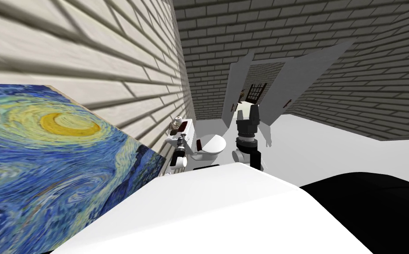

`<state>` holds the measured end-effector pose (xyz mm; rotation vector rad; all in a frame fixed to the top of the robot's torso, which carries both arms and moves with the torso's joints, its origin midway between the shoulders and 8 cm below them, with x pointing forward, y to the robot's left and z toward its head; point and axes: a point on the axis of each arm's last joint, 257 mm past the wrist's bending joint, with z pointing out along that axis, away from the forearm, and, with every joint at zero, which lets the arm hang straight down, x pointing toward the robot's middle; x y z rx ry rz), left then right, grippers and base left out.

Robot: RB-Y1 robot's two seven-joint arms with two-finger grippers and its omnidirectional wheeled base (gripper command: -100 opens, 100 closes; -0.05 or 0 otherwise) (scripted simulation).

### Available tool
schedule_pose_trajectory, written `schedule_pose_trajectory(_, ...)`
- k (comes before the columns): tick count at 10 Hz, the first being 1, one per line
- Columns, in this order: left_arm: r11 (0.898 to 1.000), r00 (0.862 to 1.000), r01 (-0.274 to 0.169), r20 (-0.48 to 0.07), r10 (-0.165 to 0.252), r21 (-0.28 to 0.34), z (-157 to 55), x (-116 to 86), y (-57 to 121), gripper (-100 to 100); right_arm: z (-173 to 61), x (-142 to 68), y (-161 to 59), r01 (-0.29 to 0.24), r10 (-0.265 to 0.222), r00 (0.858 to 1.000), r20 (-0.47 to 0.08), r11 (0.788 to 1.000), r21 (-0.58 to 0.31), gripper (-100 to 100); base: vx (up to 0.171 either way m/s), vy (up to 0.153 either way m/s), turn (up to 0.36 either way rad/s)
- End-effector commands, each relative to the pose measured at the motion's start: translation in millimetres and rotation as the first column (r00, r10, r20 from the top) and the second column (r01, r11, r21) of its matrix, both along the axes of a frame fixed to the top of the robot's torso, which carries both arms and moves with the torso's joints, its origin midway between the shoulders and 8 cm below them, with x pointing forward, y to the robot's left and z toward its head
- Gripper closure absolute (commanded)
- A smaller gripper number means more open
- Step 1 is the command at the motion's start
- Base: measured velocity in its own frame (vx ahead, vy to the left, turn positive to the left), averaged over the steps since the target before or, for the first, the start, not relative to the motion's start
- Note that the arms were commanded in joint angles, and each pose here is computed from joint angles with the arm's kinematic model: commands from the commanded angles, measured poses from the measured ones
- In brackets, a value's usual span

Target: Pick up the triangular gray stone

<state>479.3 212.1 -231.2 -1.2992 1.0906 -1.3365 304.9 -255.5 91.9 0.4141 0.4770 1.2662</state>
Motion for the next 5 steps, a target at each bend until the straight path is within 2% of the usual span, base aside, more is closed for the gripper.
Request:
schedule_pose_trajectory(1,1.000,1.000,0.000,0.000,0.000,0.000,0.0,0.0,0.0,100,0.0,0.0,0.0,0.000,0.000,1.000,0.000,1.000,0.000,0,0.000,0.000,0.000)
schedule_pose_trajectory(2,1.000,1.000,0.000,0.000,0.000,0.000,-0.1,0.0,0.0,0,0.0,0.0,0.0,0.000,0.000,1.000,0.000,1.000,0.000,0,0.000,0.000,0.000)
schedule_pose_trajectory(3,1.000,1.000,0.003,-0.006,-0.003,0.004,-7.3,0.8,-2.9,100,0.0,0.0,0.0,0.000,0.000,1.000,0.000,1.000,0.000,0,-0.050,-0.005,-0.006)
schedule_pose_trajectory(4,1.000,1.000,0.001,-0.003,-0.001,0.001,-3.3,0.6,-1.9,100,0.0,0.0,0.0,0.000,0.000,1.000,0.000,1.000,0.000,0,-0.033,-0.004,-0.005)
schedule_pose_trajectory(5,1.000,1.000,0.002,-0.005,-0.002,0.002,-4.4,0.4,-2.3,0,0.0,0.0,0.0,0.000,0.000,1.000,0.000,1.000,0.000,0,0.000,0.000,0.000)
